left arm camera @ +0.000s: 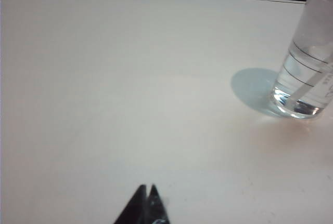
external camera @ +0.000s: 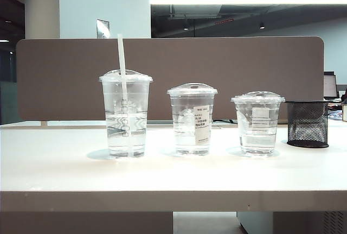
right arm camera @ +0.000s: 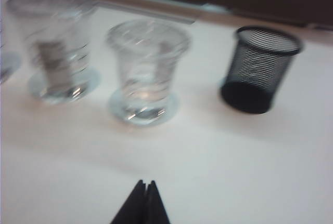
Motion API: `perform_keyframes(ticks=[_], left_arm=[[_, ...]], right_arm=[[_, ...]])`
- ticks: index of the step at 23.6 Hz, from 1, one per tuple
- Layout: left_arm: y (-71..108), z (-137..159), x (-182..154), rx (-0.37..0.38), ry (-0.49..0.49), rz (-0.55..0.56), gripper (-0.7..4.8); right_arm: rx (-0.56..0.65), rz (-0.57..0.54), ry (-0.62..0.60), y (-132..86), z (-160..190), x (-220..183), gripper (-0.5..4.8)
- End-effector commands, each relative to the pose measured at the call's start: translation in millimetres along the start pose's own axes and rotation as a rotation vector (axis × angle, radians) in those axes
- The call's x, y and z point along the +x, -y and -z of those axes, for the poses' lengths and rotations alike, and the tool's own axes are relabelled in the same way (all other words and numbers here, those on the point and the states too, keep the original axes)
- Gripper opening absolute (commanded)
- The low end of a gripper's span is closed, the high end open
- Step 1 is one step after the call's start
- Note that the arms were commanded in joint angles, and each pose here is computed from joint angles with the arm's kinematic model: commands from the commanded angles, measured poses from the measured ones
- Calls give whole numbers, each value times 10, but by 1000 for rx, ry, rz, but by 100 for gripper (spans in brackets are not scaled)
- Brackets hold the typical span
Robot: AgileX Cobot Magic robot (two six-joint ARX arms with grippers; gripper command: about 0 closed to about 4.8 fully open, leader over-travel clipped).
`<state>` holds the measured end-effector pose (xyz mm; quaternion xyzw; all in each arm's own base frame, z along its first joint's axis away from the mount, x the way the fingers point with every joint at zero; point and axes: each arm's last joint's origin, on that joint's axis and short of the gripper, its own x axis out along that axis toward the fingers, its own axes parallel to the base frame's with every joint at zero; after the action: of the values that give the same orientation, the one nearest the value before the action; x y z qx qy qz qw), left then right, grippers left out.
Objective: Pick up the straw and insert it into the large coffee cup.
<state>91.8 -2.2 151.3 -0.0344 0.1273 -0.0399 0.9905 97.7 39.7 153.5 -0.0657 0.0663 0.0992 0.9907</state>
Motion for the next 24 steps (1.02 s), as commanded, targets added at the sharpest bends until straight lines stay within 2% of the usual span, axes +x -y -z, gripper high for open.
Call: perform_keyframes(ticks=[1,3,7,10,13,21,24], left_arm=[[-2,3,4,4,3,-3,-3],[-1,3,4,4,3,-2,-3],[-1,4,4,4,3,-3,-3],[-2,4,4,4,3,-3,-3],[-2,4,4,4,3,-3,-3],[-1,4,5,4,2,-3,-3],[-1,4,4,4,3,-3,-3]], right_arm=[[70,55,113,138,-76,-36,-8],[114,84,166,239,-103,-69,-8],[156,136,164,333,-84,-86,-8],[207,173,109,377,-22,-85,-8],[237,200,-32,388,121,-84,-8],[199,206,-50,390,134,-86,-8],[143,204,-56,390,134,-86,-8]])
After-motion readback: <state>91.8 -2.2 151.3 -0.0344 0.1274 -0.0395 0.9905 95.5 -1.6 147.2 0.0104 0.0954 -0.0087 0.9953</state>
